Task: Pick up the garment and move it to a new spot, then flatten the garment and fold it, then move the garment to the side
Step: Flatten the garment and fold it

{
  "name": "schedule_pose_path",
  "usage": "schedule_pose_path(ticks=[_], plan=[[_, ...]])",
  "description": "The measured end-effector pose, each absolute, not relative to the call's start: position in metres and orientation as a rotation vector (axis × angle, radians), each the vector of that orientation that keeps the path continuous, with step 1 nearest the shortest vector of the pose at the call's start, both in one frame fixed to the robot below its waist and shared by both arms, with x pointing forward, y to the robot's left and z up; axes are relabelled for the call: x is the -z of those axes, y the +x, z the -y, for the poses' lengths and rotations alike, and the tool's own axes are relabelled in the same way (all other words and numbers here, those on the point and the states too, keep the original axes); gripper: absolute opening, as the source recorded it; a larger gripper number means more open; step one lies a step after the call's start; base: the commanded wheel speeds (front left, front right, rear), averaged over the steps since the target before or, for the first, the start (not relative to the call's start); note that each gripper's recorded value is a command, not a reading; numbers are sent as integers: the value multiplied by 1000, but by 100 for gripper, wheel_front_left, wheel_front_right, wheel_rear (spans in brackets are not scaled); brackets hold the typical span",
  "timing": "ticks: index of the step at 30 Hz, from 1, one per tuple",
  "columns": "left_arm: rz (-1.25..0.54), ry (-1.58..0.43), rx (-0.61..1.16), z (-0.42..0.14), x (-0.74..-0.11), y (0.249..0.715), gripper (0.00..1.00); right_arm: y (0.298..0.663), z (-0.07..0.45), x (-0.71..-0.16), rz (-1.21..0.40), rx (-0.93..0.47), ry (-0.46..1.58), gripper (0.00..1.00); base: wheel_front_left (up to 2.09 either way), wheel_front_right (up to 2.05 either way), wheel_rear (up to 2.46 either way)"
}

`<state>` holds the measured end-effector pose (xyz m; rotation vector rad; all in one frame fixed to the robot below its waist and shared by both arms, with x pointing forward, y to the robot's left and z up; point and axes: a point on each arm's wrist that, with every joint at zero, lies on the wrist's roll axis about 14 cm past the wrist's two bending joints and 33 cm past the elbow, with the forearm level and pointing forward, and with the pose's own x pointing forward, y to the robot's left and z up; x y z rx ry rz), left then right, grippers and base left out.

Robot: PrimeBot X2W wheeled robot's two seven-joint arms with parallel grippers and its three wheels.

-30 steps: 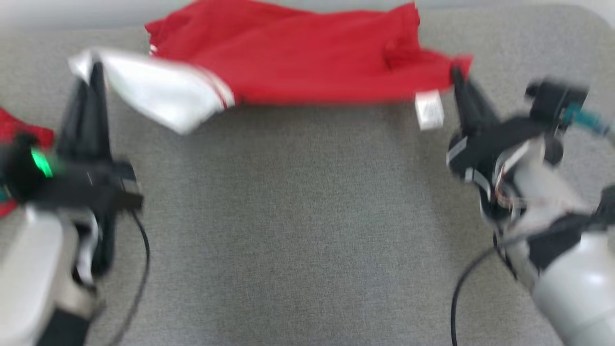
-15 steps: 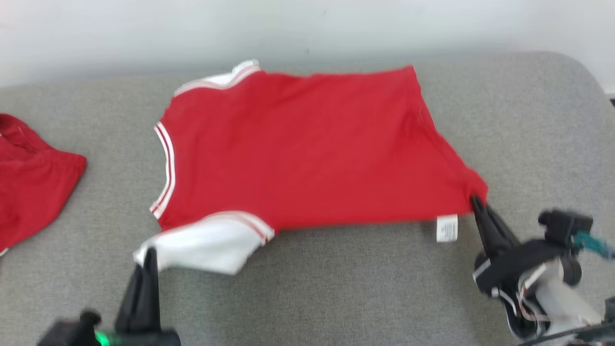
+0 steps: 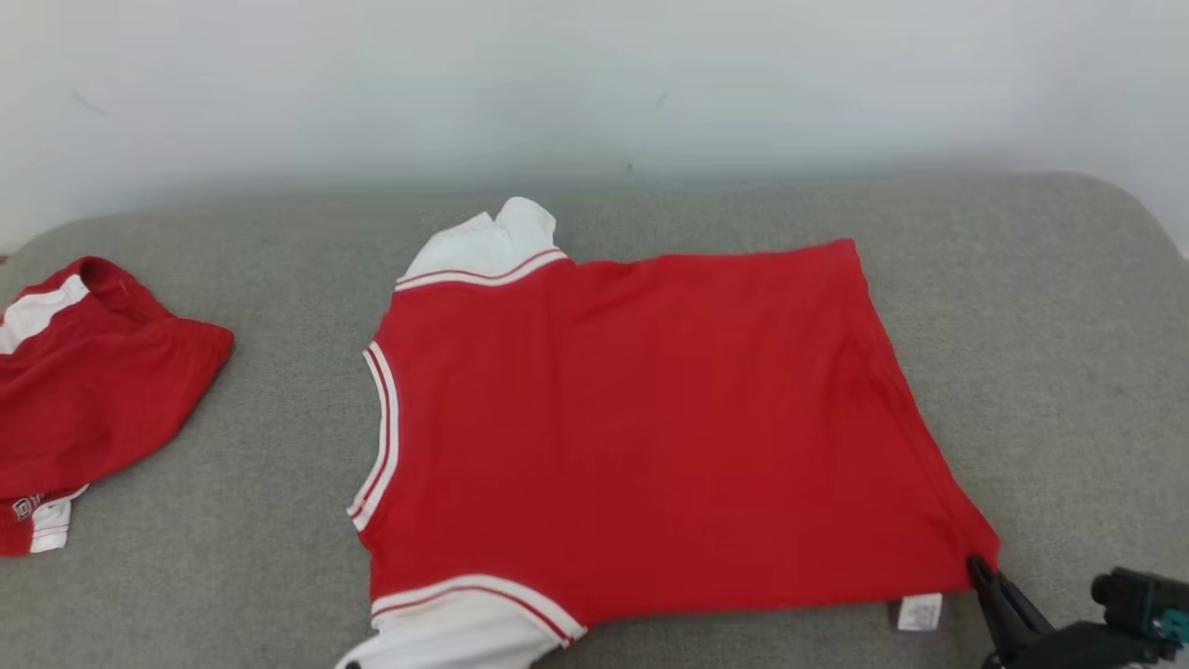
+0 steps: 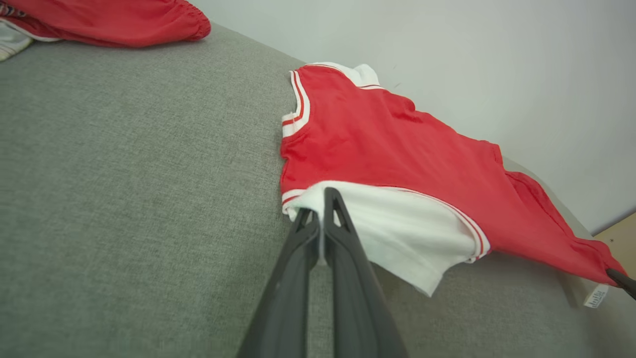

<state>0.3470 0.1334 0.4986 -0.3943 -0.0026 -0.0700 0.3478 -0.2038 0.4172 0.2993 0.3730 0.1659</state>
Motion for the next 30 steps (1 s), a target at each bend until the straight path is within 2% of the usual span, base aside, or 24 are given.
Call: schedule_pose_path(ticks=[5,10,23,30], plan=[[-53,-359,82,-131,-480,336,0,335,204,-412,-410,-145,305,0,0,0,0],[-60,-364,96,-126,-476,339,0,337,193,-422,-389,-149,342,0,0,0,0],[142,-236,265,-113,-540,397,0,367,192,-461,-315,-144,350,0,0,0,0],[167,-208,309,-105,-554,431,0,391,189,-470,-314,-157,336,0,0,0,0]])
